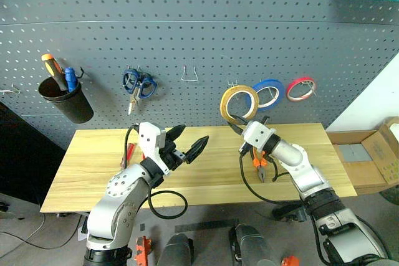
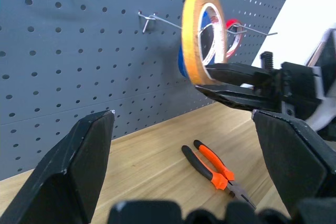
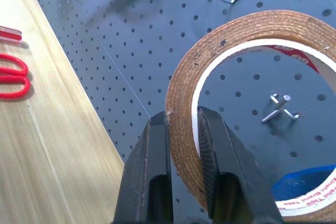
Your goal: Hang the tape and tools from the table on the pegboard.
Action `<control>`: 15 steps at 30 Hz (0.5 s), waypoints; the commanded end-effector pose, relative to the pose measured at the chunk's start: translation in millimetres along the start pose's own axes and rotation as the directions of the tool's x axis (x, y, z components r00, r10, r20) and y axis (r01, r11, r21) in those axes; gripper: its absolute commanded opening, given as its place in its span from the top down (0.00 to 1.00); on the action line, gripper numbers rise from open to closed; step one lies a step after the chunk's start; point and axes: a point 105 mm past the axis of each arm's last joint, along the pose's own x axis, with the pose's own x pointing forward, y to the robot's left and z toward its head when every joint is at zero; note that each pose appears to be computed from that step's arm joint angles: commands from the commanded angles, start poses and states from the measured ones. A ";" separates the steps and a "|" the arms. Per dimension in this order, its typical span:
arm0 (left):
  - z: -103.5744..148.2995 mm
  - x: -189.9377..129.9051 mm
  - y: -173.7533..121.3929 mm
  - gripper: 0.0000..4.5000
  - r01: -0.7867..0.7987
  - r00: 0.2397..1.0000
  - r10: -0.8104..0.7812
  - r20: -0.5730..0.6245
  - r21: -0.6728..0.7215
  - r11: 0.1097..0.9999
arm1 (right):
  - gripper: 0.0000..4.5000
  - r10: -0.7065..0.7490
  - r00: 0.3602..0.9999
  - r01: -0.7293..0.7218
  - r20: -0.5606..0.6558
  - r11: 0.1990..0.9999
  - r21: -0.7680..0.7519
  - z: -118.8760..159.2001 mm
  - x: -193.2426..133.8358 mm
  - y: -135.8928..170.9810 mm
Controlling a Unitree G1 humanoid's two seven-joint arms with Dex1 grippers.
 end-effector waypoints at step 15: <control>9.0 -1.8 -5.9 0.00 0.027 0.999 -0.028 0.031 0.018 0.999 | 0.22 0.024 0.999 -0.021 -0.032 0.995 0.100 -12.4 -10.8 -5.1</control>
